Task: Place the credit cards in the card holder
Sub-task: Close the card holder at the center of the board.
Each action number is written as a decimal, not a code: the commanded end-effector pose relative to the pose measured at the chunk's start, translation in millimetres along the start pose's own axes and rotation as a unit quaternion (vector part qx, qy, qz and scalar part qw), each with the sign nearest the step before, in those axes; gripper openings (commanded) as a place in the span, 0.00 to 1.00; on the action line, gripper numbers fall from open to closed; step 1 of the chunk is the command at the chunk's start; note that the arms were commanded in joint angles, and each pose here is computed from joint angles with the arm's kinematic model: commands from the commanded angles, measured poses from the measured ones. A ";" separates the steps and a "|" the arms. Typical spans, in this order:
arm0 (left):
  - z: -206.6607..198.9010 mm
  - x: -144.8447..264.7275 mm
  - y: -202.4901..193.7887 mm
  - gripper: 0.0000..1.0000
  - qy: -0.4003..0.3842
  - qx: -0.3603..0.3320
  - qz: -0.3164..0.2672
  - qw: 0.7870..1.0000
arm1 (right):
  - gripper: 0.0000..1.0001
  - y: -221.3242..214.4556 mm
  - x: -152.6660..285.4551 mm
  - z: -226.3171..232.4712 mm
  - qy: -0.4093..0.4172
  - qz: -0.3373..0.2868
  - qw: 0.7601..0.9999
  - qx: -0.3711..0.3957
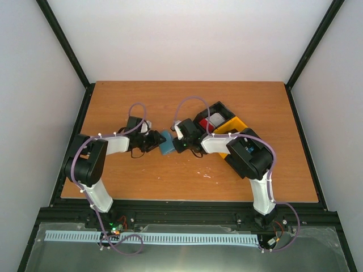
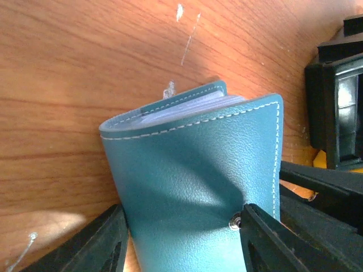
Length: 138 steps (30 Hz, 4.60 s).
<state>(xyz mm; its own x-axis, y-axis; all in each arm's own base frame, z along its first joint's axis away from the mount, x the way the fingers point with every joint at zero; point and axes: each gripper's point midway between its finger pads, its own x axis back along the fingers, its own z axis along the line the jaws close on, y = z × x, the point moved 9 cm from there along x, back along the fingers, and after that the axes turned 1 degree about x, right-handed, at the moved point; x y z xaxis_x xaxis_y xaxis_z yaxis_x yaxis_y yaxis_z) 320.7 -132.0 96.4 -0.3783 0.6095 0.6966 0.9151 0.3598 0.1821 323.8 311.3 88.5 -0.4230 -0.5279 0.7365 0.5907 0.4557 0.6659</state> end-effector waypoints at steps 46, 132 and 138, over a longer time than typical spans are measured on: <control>34.7 -34.4 -23.4 0.47 0.175 0.003 0.058 0.983 | 0.44 15.2 18.2 -45.6 0.065 -0.002 0.980 -0.189; 24.7 -39.2 -33.2 0.53 0.217 -0.028 0.075 0.973 | 0.03 59.7 29.6 -37.7 0.050 0.053 0.977 -0.202; 32.6 -42.0 -34.0 0.43 0.247 -0.027 0.077 0.966 | 0.03 59.3 21.9 -31.0 0.099 0.051 0.973 -0.203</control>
<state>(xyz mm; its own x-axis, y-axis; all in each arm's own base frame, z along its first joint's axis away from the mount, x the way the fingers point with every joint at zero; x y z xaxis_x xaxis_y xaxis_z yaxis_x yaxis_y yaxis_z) 338.1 -171.0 97.0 -0.3584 0.4451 0.8207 0.9296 0.2512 0.2697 372.3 296.8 137.7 -0.2720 -0.5609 0.7819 0.8644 0.2147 0.4547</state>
